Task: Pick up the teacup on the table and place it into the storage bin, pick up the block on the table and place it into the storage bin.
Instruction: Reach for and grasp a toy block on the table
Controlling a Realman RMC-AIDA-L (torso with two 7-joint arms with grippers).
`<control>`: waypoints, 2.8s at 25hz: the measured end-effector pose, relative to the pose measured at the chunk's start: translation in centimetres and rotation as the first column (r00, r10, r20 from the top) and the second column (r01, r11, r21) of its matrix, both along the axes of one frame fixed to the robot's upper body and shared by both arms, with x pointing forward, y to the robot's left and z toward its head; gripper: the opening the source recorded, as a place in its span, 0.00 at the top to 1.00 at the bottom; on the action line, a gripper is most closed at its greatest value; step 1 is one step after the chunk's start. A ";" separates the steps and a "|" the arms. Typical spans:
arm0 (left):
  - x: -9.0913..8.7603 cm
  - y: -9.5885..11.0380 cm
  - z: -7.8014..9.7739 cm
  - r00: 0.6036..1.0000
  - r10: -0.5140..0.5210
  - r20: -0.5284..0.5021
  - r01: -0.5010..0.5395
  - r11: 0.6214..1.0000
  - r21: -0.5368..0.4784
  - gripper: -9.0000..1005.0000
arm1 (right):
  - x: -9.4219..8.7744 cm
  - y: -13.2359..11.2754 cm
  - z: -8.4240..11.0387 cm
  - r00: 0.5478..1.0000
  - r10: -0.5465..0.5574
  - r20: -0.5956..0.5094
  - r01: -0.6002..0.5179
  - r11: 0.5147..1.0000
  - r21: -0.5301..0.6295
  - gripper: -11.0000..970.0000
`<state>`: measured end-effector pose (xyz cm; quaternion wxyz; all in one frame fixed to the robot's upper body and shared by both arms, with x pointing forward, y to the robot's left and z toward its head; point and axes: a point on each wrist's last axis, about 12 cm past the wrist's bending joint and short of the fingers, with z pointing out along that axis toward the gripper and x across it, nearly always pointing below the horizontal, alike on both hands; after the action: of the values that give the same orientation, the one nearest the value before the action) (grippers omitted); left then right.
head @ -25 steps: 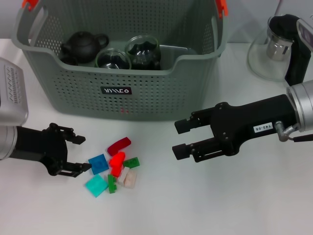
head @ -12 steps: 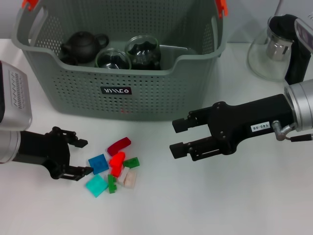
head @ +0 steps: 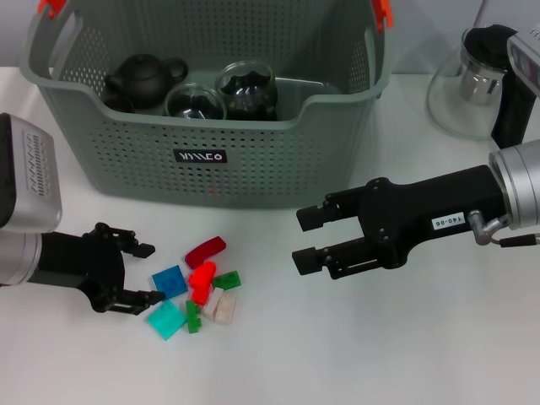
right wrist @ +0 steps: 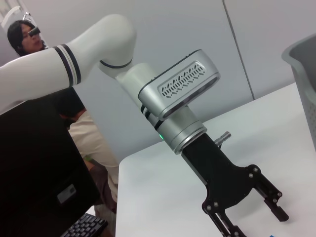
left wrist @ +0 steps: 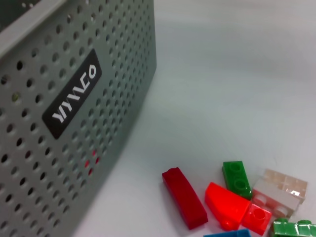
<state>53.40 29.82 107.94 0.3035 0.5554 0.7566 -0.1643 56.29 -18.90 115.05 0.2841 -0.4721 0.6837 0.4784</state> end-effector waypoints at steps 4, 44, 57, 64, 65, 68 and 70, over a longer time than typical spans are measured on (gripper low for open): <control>0.0 0.0 -0.1 1.000 0.000 0.001 0.000 1.000 0.000 0.32 | 0.0 0.0 0.0 1.000 0.000 0.000 0.000 1.000 0.000 0.23; 0.2 -0.9 0.0 0.999 -0.029 -0.023 0.028 1.000 -0.011 0.33 | 0.0 -0.2 0.1 1.000 -0.005 0.013 0.005 1.000 0.018 0.23; 0.2 -1.1 -0.1 0.999 -0.029 -0.023 0.029 0.999 -0.013 0.34 | 0.0 -0.4 0.1 1.000 -0.010 0.021 0.010 1.000 0.024 0.23; 0.4 -1.4 -0.5 0.999 -0.033 -0.023 0.033 0.999 -0.005 0.34 | -0.1 -0.5 -0.1 1.000 -0.011 0.014 0.011 1.000 0.026 0.23; 0.5 -1.5 -0.5 0.999 -0.033 -0.022 0.033 0.999 -0.003 0.34 | -0.1 -0.5 -0.1 1.000 -0.011 0.013 0.010 1.000 0.026 0.23; 0.4 -1.5 -0.6 0.999 -0.033 -0.022 0.033 0.999 -0.002 0.34 | -0.1 -0.5 -0.2 1.000 -0.011 0.010 0.010 1.000 0.027 0.23; 0.4 -1.5 -0.6 0.999 -0.032 -0.022 0.032 0.999 -0.001 0.34 | -0.1 -0.4 -0.2 1.000 -0.011 0.010 0.011 1.000 0.027 0.23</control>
<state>53.85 28.32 107.36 0.2929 0.5655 0.7507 -0.1756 56.16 -19.35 114.85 0.2966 -0.4670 0.6782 0.4837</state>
